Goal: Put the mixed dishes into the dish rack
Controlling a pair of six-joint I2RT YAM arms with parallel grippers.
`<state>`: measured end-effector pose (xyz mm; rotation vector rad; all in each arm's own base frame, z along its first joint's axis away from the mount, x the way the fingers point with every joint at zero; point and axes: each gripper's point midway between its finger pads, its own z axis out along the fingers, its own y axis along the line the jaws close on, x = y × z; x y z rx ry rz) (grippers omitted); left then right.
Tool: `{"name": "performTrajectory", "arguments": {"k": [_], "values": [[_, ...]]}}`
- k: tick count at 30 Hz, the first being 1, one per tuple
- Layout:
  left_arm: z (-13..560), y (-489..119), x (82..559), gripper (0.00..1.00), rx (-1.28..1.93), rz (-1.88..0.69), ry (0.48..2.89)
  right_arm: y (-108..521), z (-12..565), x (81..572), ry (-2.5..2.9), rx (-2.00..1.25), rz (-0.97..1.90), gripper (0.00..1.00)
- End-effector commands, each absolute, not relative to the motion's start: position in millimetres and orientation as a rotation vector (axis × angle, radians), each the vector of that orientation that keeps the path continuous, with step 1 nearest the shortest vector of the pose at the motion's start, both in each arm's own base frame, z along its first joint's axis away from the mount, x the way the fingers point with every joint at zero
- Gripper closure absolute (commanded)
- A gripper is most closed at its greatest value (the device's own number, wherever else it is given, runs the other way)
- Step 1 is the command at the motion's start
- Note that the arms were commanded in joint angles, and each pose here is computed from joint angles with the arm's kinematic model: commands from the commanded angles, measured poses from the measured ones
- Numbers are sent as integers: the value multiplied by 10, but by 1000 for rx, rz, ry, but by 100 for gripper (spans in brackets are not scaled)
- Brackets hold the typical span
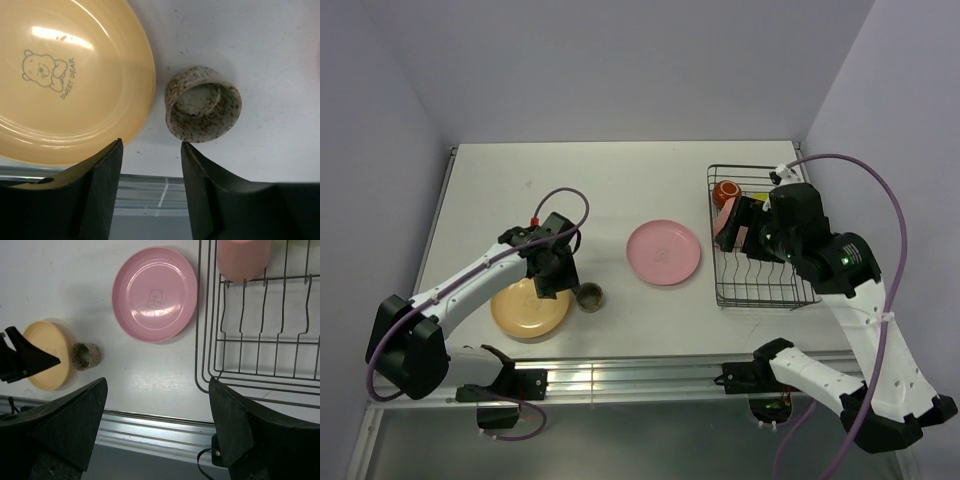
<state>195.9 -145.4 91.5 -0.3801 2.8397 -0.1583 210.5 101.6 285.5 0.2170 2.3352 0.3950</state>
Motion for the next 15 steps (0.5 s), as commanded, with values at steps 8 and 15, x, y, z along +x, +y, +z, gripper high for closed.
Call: {"name": "performTrajectory", "arguments": {"k": [8, 15], "values": [[704, -1601, 2140, 57, -280, -140, 2828, 890, 2848, 1820, 2312, 289, 419, 11], [622, -1717, 2093, 60, -251, -142, 2850, 819, 2876, 1742, 2303, 298, 401, 11]]}}
